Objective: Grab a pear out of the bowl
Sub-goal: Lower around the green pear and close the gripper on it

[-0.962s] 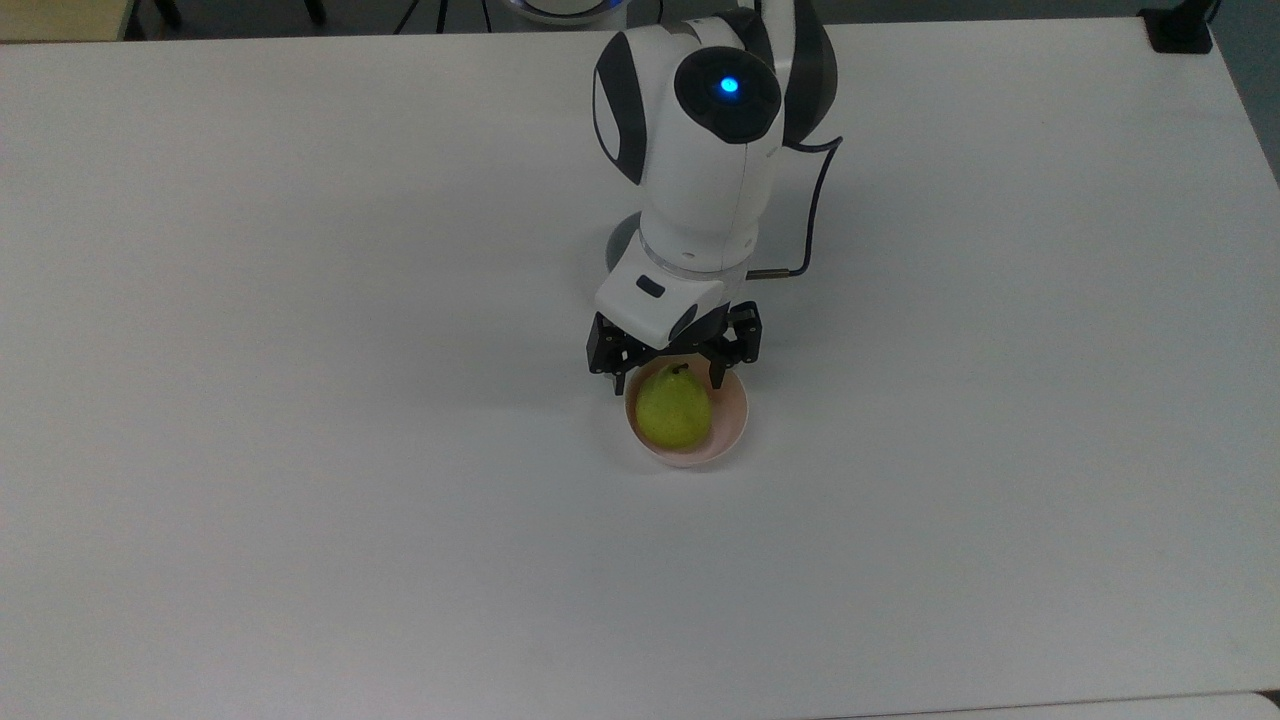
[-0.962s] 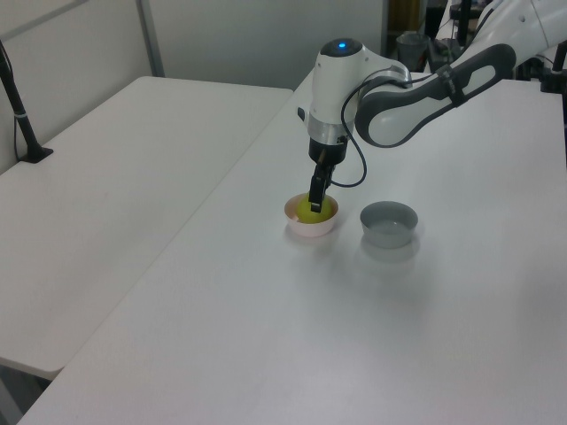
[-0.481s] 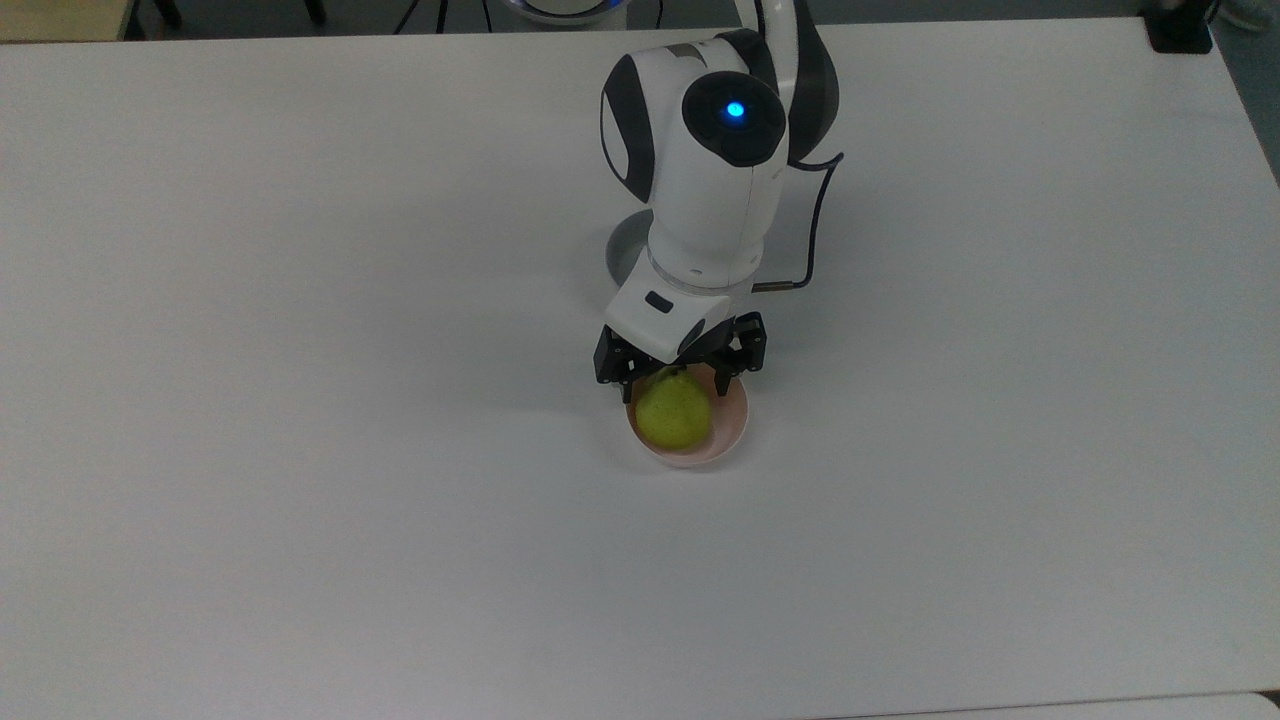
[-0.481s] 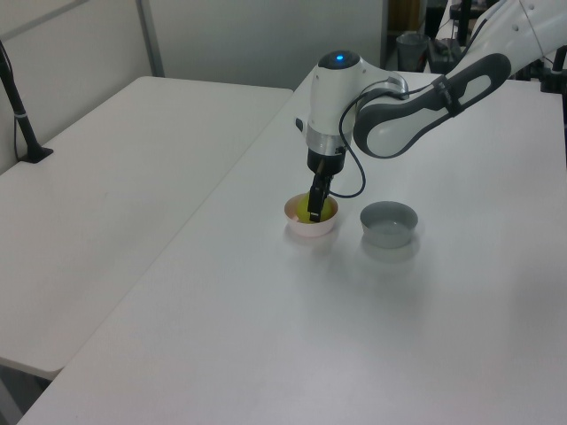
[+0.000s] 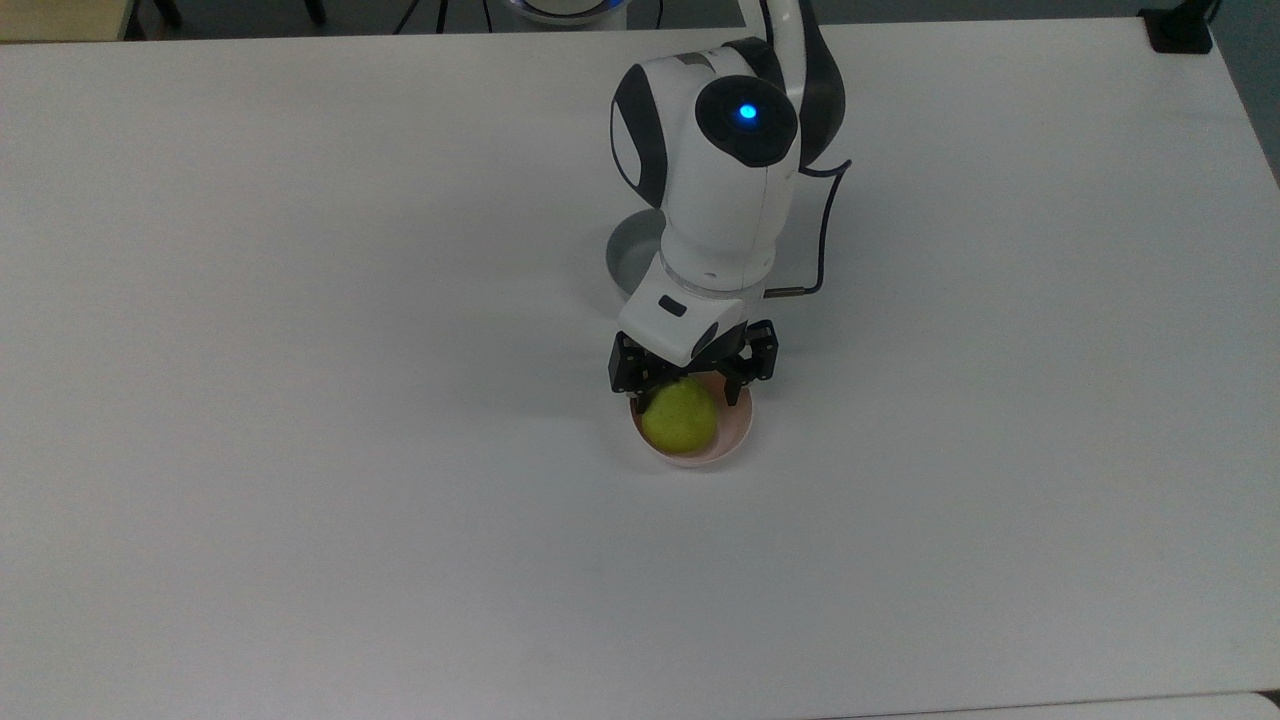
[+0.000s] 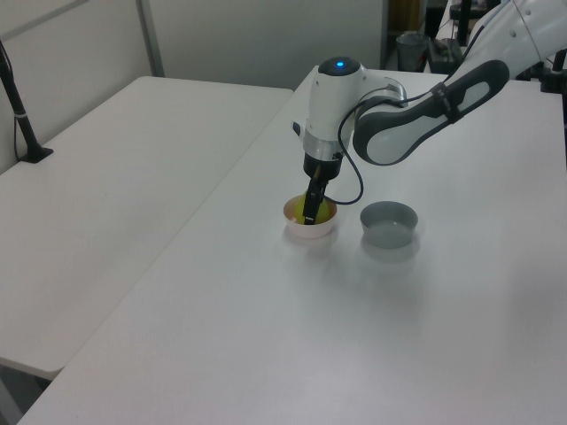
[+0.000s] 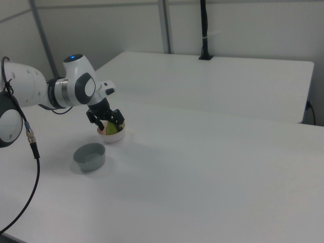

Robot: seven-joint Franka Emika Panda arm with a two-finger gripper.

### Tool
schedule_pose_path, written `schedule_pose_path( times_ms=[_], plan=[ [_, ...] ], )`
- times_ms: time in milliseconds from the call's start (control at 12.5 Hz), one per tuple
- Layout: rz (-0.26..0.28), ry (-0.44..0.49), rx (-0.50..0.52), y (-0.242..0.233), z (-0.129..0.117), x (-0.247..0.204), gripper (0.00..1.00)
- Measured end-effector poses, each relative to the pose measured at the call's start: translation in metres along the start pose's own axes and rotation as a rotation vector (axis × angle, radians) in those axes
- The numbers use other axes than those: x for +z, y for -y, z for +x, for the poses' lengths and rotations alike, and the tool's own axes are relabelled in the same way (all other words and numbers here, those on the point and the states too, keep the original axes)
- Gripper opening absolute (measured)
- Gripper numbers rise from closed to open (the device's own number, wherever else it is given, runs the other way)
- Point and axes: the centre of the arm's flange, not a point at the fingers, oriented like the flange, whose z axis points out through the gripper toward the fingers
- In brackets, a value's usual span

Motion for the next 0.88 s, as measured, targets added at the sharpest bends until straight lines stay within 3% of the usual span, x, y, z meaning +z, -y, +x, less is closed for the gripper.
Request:
schedule_pose_path(
  times_ms=[401,481,561,881],
  plan=[
    [-0.012,-0.004,-0.012,0.0001,0.0004,-0.0003,0.92],
    [-0.018,-0.005,-0.016,0.0,0.0004,-0.0003,0.88],
    [-0.023,-0.008,-0.022,0.0001,0.001,-0.0015,0.75],
    [-0.025,-0.009,-0.024,0.0003,0.0012,-0.0017,0.74]
  ],
)
